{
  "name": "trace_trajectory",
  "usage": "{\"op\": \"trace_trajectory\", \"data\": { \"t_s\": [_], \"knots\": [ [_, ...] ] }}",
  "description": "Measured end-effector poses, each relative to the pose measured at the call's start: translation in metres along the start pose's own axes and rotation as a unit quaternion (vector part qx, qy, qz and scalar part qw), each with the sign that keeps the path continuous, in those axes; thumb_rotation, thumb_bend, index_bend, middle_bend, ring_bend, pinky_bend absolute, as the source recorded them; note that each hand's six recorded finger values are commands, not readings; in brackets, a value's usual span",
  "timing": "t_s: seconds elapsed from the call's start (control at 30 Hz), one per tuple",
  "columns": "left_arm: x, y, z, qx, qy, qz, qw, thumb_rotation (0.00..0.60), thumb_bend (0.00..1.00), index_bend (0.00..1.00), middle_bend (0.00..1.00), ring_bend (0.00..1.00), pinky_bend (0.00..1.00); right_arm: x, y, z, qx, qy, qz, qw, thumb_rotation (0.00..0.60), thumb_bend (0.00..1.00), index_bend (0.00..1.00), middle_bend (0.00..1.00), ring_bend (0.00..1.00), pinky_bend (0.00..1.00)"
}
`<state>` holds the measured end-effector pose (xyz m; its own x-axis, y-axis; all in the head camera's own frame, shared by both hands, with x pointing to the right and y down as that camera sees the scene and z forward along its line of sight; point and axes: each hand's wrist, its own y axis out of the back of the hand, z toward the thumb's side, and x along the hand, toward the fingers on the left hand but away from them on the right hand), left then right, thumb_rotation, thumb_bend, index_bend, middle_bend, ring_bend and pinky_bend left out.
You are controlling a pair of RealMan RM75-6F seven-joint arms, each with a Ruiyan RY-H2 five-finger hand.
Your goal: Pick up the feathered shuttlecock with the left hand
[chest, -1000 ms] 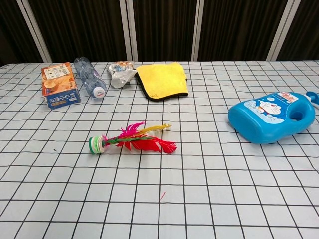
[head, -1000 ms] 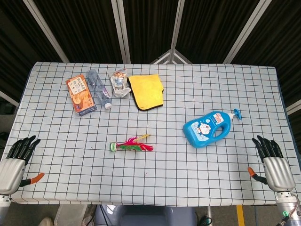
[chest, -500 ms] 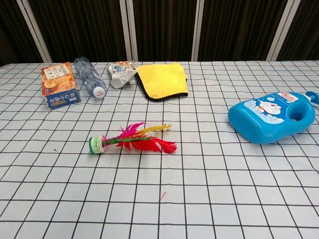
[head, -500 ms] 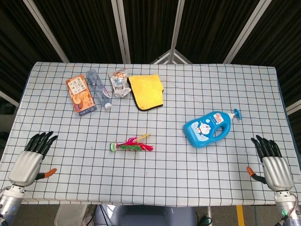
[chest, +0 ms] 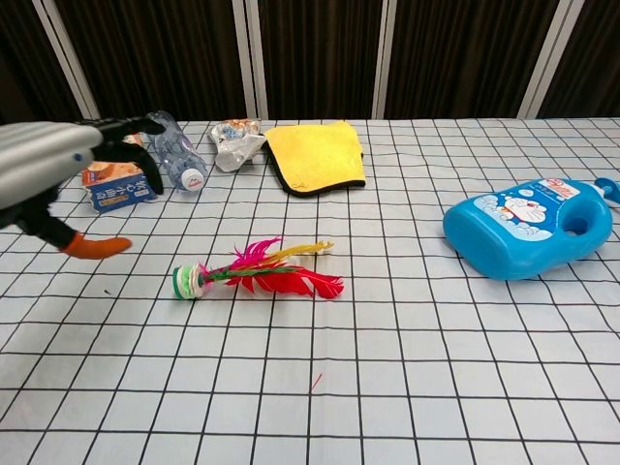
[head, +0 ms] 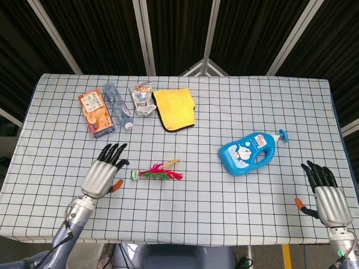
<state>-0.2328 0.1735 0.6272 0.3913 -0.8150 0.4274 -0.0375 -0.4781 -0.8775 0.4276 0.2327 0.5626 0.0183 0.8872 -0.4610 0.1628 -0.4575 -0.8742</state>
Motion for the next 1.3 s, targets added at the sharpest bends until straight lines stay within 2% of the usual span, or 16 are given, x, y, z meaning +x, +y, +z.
{"op": "trace_trajectory", "data": {
  "t_s": [0.23,0.43,0.63,1.0,1.3],
  "knots": [
    [0.034,-0.023,0.056,-0.003,-0.020,-0.014,0.9997,0.600,0.42,0.36,0.02,0.00,0.00,0.001,0.001,-0.002,-0.006,-0.002,0.000,1.0000,0.600,0.33,0.00,0.00,0.00,0.00],
    [0.050,-0.036,0.081,0.017,-0.029,-0.019,0.9993,0.600,0.42,0.36,0.02,0.00,0.00,0.002,0.002,-0.003,-0.014,-0.006,-0.001,0.9999,0.600,0.33,0.00,0.00,0.00,0.00],
    [0.060,-0.046,0.091,0.027,-0.019,-0.018,0.9993,0.600,0.38,0.39,0.02,0.00,0.00,0.002,0.002,-0.002,-0.015,-0.005,0.000,0.9999,0.600,0.33,0.00,0.00,0.00,0.00],
    [0.069,-0.057,0.103,0.027,-0.014,-0.015,0.9994,0.600,0.38,0.43,0.02,0.00,0.00,0.002,0.002,-0.003,-0.020,-0.006,0.001,0.9998,0.600,0.33,0.00,0.00,0.00,0.00],
    [0.070,-0.063,0.103,0.025,-0.006,-0.014,0.9996,0.600,0.48,0.48,0.02,0.00,0.00,0.002,0.002,-0.002,-0.021,-0.005,0.001,0.9998,0.600,0.33,0.00,0.00,0.00,0.00]
  ]
}}
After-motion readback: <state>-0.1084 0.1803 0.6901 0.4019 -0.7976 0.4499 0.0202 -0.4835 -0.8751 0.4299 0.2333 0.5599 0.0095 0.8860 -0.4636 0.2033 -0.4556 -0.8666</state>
